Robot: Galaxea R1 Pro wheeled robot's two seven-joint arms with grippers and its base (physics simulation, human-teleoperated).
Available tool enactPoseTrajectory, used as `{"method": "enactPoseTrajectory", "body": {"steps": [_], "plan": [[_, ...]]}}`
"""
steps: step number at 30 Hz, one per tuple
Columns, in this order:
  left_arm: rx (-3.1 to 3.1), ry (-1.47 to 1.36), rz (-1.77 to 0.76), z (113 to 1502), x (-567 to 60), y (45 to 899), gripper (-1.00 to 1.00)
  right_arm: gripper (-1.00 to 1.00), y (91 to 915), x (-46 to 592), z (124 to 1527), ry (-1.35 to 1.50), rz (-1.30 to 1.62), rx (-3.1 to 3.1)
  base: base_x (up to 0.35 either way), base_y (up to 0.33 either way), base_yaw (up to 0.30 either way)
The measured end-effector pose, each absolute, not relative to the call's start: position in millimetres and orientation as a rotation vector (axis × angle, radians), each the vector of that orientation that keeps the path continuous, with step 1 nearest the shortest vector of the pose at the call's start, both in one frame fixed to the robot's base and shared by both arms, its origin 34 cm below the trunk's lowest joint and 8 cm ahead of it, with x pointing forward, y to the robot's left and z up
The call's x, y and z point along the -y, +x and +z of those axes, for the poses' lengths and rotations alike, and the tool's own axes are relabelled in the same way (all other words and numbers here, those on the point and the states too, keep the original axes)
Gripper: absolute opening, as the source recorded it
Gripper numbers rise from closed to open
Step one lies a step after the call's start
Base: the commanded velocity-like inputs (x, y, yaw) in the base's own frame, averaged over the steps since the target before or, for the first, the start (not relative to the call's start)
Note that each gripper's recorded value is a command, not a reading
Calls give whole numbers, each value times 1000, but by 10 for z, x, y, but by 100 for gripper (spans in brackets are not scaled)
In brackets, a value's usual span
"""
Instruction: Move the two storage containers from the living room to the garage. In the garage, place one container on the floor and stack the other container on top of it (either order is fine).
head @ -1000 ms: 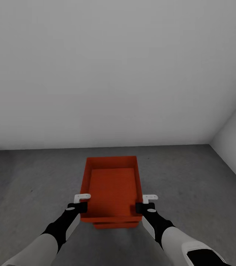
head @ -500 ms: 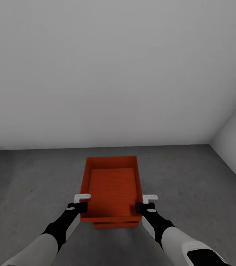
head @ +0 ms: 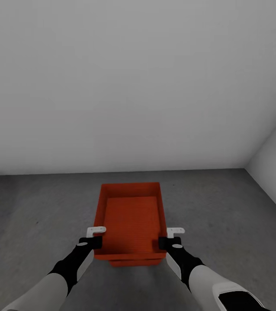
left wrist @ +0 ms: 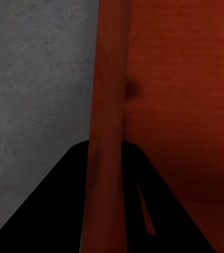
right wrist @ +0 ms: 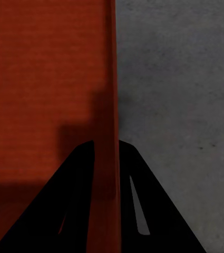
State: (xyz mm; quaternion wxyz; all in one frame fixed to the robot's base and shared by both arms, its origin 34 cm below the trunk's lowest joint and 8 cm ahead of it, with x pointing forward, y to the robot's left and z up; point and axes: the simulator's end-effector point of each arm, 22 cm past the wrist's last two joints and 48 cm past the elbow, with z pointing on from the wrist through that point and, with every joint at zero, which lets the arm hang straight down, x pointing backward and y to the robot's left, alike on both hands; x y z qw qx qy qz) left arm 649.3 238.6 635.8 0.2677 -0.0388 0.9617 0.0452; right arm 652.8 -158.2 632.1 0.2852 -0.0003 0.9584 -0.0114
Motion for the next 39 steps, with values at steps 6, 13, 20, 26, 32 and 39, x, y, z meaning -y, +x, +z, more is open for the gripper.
{"method": "enactPoseTrajectory", "body": {"steps": [6, 13, 20, 26, 32, 39], "plan": [[-2595, -104, 122, 6358, -2385, 6493, -100, -100, 6527, 1583, 6320, -1, -31, -2563, 0, 0, 0], [-2594, -105, 123, 6359, -2381, 6494, -100, -100, 6530, 1587, 6320, -1, -30, -2562, 0, 0, 0], [-2595, -105, 123, 6355, -2372, 6488, -100, -100, 6526, 1596, 6316, -2, -30, -2564, 0, 0, 0], [-2595, -105, 123, 6356, -2370, 6488, -100, -100, 6526, 1598, 6316, -2, -30, -2563, 0, 0, 0], [-2596, -107, 123, 6352, -2370, 6483, -100, -100, 6526, 1598, 6316, -4, -30, -2564, 0, 0, 0], [-2595, -108, 122, 6317, -2370, 6491, -100, -100, 6534, 1598, 6281, -4, -30, -2564, 0, 0, 0]]}}
